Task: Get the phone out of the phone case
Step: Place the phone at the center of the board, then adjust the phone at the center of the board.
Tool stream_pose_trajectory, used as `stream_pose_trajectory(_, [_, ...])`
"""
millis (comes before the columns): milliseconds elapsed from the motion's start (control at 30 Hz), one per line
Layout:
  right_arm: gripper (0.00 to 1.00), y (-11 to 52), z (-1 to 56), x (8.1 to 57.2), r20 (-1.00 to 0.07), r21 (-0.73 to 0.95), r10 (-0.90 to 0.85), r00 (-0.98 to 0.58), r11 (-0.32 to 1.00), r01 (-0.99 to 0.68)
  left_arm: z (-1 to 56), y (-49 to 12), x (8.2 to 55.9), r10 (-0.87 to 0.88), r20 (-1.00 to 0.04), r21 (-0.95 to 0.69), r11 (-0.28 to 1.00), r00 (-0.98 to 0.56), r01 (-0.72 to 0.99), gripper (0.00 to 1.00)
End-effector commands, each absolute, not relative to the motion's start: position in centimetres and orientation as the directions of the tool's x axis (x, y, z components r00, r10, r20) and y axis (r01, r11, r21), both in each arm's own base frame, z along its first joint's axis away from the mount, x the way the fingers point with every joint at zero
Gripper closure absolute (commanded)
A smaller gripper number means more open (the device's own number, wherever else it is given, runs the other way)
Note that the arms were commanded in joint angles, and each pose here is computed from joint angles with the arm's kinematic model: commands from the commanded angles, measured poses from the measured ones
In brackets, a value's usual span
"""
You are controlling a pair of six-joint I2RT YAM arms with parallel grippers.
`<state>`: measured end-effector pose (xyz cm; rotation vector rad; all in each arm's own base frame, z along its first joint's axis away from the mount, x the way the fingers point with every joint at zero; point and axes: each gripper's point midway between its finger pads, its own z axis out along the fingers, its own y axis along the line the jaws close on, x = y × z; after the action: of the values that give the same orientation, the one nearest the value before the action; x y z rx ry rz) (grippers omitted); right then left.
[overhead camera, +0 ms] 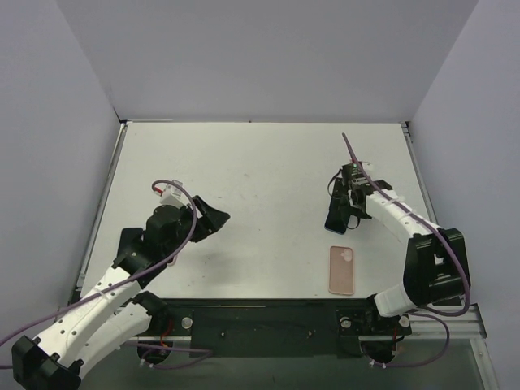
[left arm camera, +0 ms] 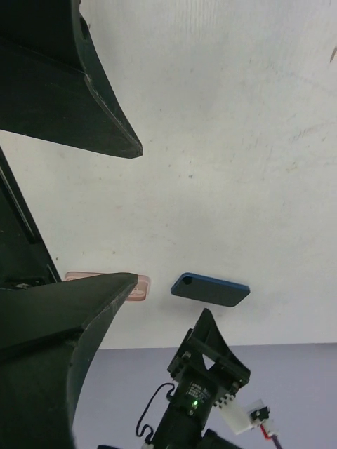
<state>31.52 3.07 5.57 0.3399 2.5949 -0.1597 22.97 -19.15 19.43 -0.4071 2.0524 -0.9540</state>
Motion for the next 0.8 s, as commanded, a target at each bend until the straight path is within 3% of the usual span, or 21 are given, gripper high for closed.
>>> stream_pose_trajectory(0, [0.31,3.3,6.5,31.5,-0.531,-0.187,0.116,-0.839,0.950,0.249,20.1,-17.2,23.7,-0.558,-0.569,-0.708,0.706,-0.604,0.014,0.23])
stream_pose_trajectory(267, [0.30,7.7,6.5,33.1,-0.480,-0.375,-0.112,-0.870,0.923,0.089,20.6,-15.1,24.8,-0.584,-0.554,-0.708,0.705,-0.594,-0.033,0.23])
stream_pose_trajectory(767, [0.30,7.2,3.3,32.4,-0.343,-0.454,-0.173,-0.923,0.891,0.002,22.3,-14.6,25.0,-0.580,-0.584,-0.716,0.698,-0.568,0.023,0.22])
